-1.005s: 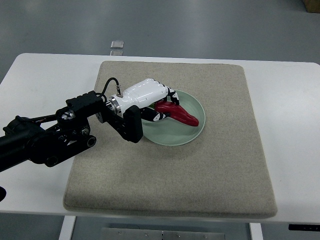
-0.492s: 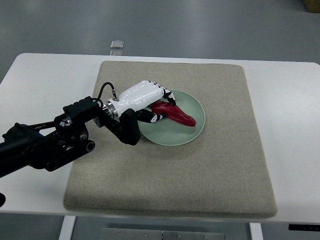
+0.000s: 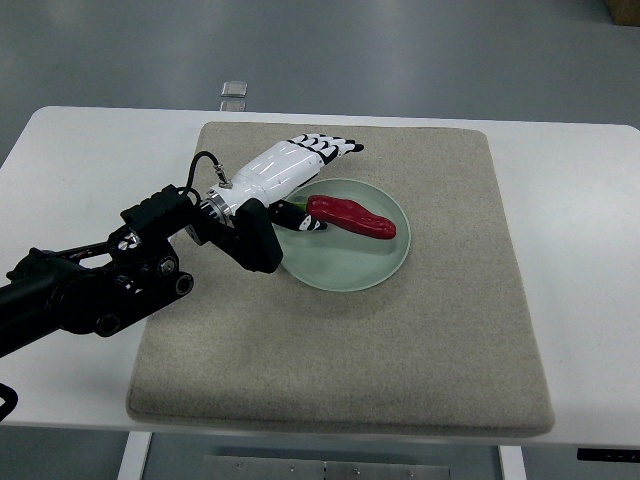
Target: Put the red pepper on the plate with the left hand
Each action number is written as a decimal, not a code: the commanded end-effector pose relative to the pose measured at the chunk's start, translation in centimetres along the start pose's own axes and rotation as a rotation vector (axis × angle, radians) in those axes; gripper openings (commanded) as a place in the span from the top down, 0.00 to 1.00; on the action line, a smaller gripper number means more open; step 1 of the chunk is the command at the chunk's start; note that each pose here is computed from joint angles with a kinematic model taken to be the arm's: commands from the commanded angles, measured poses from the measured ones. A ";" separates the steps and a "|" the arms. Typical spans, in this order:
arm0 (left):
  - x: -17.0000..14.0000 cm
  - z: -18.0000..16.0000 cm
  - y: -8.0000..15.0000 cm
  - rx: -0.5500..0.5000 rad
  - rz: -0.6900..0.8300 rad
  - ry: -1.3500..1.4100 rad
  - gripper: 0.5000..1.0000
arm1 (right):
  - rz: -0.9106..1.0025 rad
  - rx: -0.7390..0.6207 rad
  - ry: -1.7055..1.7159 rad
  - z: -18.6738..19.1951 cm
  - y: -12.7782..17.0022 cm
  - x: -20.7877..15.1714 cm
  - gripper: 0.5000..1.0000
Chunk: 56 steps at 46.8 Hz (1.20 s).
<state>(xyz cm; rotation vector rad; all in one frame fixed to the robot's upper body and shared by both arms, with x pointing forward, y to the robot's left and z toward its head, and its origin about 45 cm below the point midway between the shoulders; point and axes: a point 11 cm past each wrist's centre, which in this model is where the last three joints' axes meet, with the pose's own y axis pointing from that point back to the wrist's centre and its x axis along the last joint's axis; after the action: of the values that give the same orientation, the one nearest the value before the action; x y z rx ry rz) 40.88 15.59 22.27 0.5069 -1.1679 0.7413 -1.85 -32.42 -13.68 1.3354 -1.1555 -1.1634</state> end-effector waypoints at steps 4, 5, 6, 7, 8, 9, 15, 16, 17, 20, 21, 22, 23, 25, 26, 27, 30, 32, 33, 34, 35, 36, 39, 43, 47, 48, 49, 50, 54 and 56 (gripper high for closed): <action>0.7 -0.1 -0.1 0.034 0.065 0.121 0.07 | 0.000 0.000 0.000 0.0 0.0 0.0 0.14; 0.9 -0.1 -0.2 0.042 0.077 0.147 0.07 | 0.000 0.000 0.000 0.0 0.0 0.0 0.14; 1.2 -0.2 -0.2 0.052 0.096 0.177 0.07 | 0.000 0.000 0.000 0.0 0.0 0.0 0.14; 1.5 -0.3 -0.2 0.063 0.114 0.211 0.07 | 0.000 0.000 0.000 0.0 0.0 0.0 0.14; 1.8 -0.4 -0.3 0.075 0.134 0.245 0.07 | 0.000 0.000 0.000 0.0 0.0 0.0 0.14; 2.2 -0.7 -0.3 0.091 0.156 0.279 0.07 | 0.000 0.000 0.000 0.0 0.0 0.0 0.14; 4.3 -2.6 0.0 0.193 0.295 0.499 0.07 | 0.000 0.000 0.000 0.0 0.0 0.0 0.14; 4.7 -2.9 0.0 0.209 0.317 0.541 0.07 | 0.000 0.000 0.000 0.0 0.0 0.0 0.14; 5.0 -3.3 0.1 0.226 0.341 0.584 0.07 | 0.000 0.000 0.000 0.0 0.0 0.0 0.14; 5.8 -4.4 0.5 0.277 0.407 0.711 0.07 | 0.000 0.000 0.000 0.0 0.0 0.0 0.14; 6.2 -4.8 0.7 0.291 0.429 0.749 0.07 | 0.000 0.000 0.000 0.0 0.0 0.0 0.14; 6.4 -5.1 0.8 0.303 0.447 0.783 0.07 | 0.000 0.000 0.000 0.0 0.0 0.0 0.14; 6.6 -5.4 0.9 0.313 0.463 0.818 0.07 | 0.000 0.000 0.000 0.0 0.0 0.0 0.14; 6.9 -6.0 1.1 0.338 0.495 0.887 0.07 | 0.000 0.000 0.000 0.0 0.0 0.0 0.14; 6.9 -6.3 1.3 0.353 0.508 0.923 0.07 | 0.000 0.000 0.000 0.0 0.0 0.0 0.14; 6.8 -6.6 1.5 0.368 0.521 0.959 0.07 | 0.000 0.000 0.000 0.0 0.0 0.0 0.14; 6.4 -7.6 2.2 0.413 0.563 1.065 0.07 | 0.000 0.000 0.000 0.0 0.0 0.0 0.14; 6.7 -8.2 2.5 0.432 0.598 1.125 0.07 | 0.000 0.000 0.000 0.0 0.0 0.0 0.14; 6.8 -8.4 2.6 0.438 0.614 1.155 0.05 | 0.000 0.000 0.000 0.0 0.0 0.0 0.14; 7.0 -8.5 2.7 0.441 0.630 1.179 0.02 | 0.000 0.000 0.000 0.0 0.0 0.0 0.14; 7.1 -8.7 2.8 0.445 0.643 1.201 0.01 | 0.000 0.000 0.000 0.0 0.0 0.0 0.14; 7.2 -8.9 3.0 0.450 0.658 1.220 0.01 | 0.000 0.000 0.000 0.0 0.0 0.0 0.14; 7.1 -9.5 3.6 0.466 0.691 1.261 0.01 | 0.000 0.000 0.000 0.0 0.0 0.0 0.14; 7.3 -10.6 4.8 0.484 0.752 1.302 0.01 | 0.000 0.000 0.000 0.0 0.0 0.0 0.14; 6.8 -11.1 5.2 0.500 0.790 1.360 0.01 | 0.000 0.000 0.000 0.0 0.0 0.0 0.14; 6.8 -11.3 5.2 0.504 0.799 1.374 0.01 | 0.000 0.000 0.000 0.0 0.0 0.0 0.14; 6.7 -11.5 5.3 0.511 0.807 1.386 0.01 | 0.000 0.000 0.000 0.0 0.0 0.0 0.14; 6.5 -11.6 5.4 0.518 0.815 1.401 0.01 | 0.000 0.000 0.000 0.0 0.0 0.0 0.14; 6.1 -12.1 5.6 0.534 0.835 1.455 0.01 | 0.000 0.000 0.000 0.0 0.0 0.0 0.14; 6.0 -12.2 5.6 0.536 0.842 1.487 0.01 | 0.000 0.000 0.000 0.0 0.0 0.0 0.14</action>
<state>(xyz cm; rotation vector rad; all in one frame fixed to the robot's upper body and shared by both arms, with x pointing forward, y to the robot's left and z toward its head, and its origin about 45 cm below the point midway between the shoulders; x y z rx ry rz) 45.60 29.21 24.16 -0.1988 0.2759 1.7292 -1.87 -32.42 -13.68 1.3351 -1.1553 -1.1636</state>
